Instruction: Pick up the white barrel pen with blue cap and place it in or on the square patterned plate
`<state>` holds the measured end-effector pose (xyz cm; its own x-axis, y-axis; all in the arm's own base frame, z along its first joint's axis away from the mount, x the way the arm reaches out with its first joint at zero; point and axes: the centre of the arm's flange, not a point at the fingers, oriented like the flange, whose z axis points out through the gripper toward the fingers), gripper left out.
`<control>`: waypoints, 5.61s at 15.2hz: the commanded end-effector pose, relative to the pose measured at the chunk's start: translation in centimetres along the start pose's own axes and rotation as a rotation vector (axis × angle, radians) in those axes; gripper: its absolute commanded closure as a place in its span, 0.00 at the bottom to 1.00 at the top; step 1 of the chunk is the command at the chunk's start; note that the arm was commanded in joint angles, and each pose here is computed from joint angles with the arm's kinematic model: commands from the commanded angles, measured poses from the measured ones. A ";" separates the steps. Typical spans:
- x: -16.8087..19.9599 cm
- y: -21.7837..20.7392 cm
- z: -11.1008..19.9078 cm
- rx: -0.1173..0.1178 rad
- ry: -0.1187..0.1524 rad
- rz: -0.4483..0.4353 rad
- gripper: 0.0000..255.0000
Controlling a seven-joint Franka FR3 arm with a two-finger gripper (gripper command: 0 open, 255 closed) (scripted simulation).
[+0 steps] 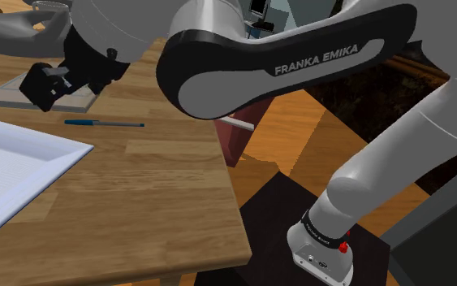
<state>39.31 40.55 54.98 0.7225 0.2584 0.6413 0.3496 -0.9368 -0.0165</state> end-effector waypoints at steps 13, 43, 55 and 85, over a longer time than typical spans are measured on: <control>0.6 -1.3 4.2 0.002 0.036 -0.012 0.00; 1.4 5.5 3.6 0.302 -0.379 -0.523 0.00; 1.3 5.3 3.9 0.302 -0.380 -0.523 1.00; 8.7 -5.1 -2.5 0.302 -0.379 -0.523 1.00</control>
<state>42.47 45.45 62.90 0.5505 0.7742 0.3124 0.8200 -0.5717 -0.0283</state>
